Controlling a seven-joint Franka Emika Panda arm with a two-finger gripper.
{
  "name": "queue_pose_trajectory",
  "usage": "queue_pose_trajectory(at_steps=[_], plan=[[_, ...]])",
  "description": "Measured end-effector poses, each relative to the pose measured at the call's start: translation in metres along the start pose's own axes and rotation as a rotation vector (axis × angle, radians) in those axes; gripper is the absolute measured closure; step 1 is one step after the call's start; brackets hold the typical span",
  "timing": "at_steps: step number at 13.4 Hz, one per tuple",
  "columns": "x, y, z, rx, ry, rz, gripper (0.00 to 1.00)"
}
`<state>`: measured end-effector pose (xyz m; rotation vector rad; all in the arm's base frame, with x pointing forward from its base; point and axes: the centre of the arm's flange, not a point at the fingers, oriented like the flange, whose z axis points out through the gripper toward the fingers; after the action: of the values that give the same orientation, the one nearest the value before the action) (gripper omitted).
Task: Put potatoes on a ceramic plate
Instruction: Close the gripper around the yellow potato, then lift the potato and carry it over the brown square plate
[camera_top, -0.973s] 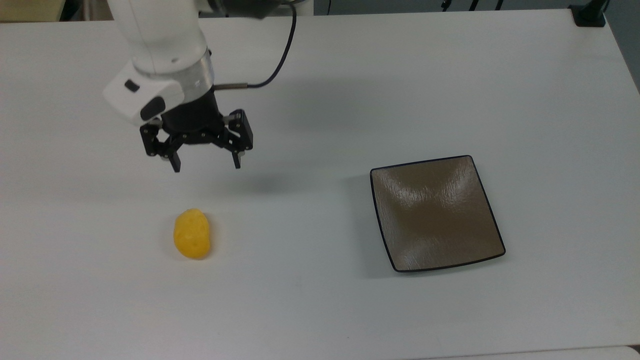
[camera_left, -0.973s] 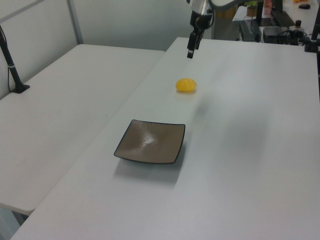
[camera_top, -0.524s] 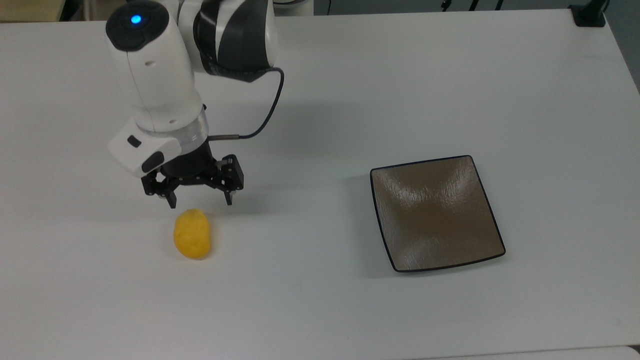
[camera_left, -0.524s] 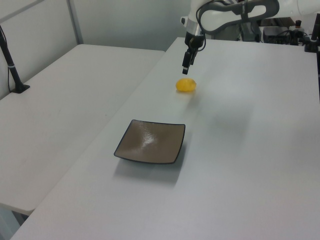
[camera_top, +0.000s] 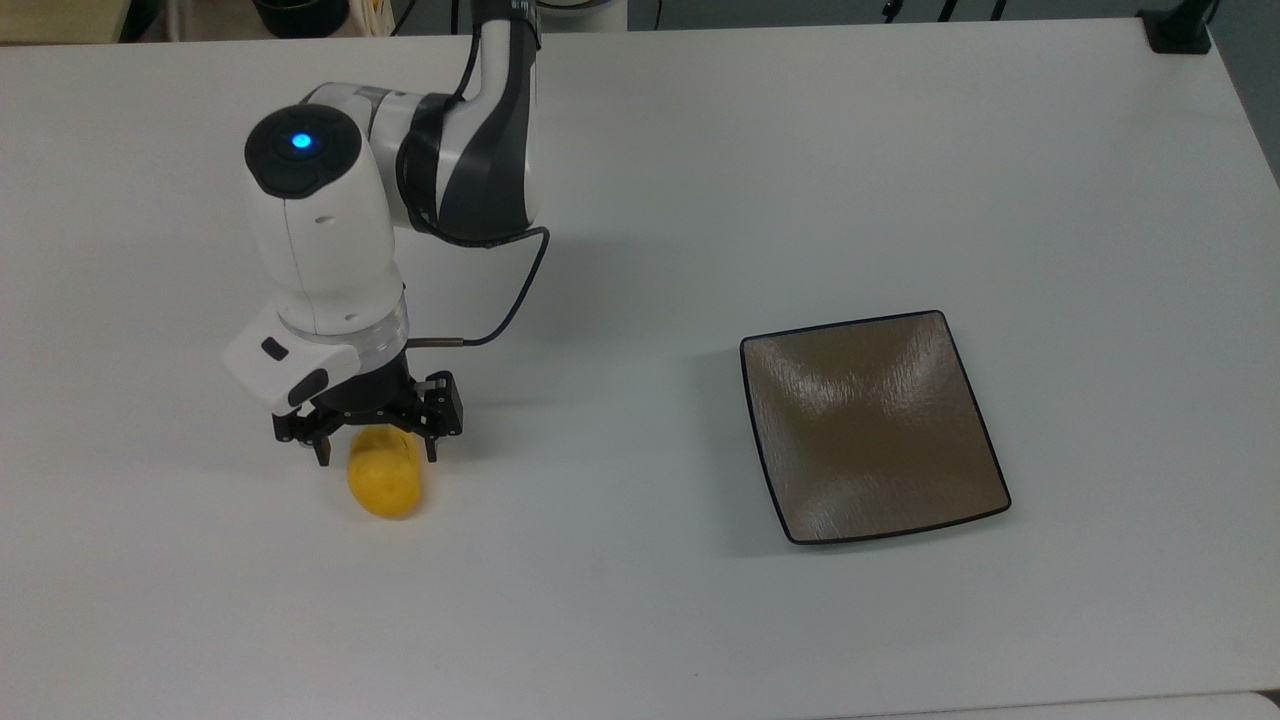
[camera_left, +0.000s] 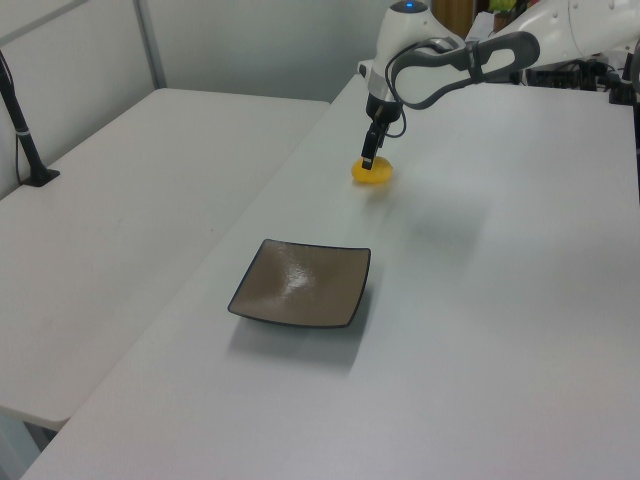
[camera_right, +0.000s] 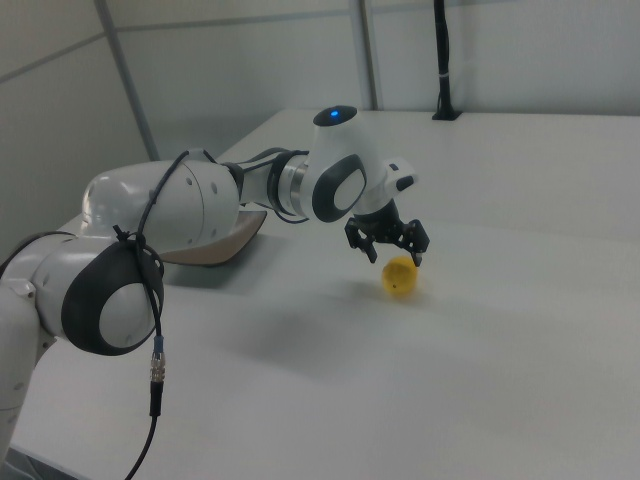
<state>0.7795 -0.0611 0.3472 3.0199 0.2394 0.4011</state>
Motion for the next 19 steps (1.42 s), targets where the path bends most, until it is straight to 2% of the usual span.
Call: queue_pose_trajectory(at_steps=[4, 6, 8, 13, 16, 19], plan=[[-0.003, -0.001, 0.021, -0.010, 0.000, -0.011, 0.00], [-0.004, -0.003, 0.030, -0.010, 0.001, -0.015, 0.03], [-0.004, -0.004, 0.032, -0.009, 0.000, -0.019, 0.35], [-0.001, -0.004, 0.027, -0.013, 0.011, -0.023, 0.35], [0.005, -0.001, -0.021, -0.010, 0.001, -0.022, 0.35], [0.005, -0.021, -0.107, 0.014, -0.032, -0.043, 0.35]])
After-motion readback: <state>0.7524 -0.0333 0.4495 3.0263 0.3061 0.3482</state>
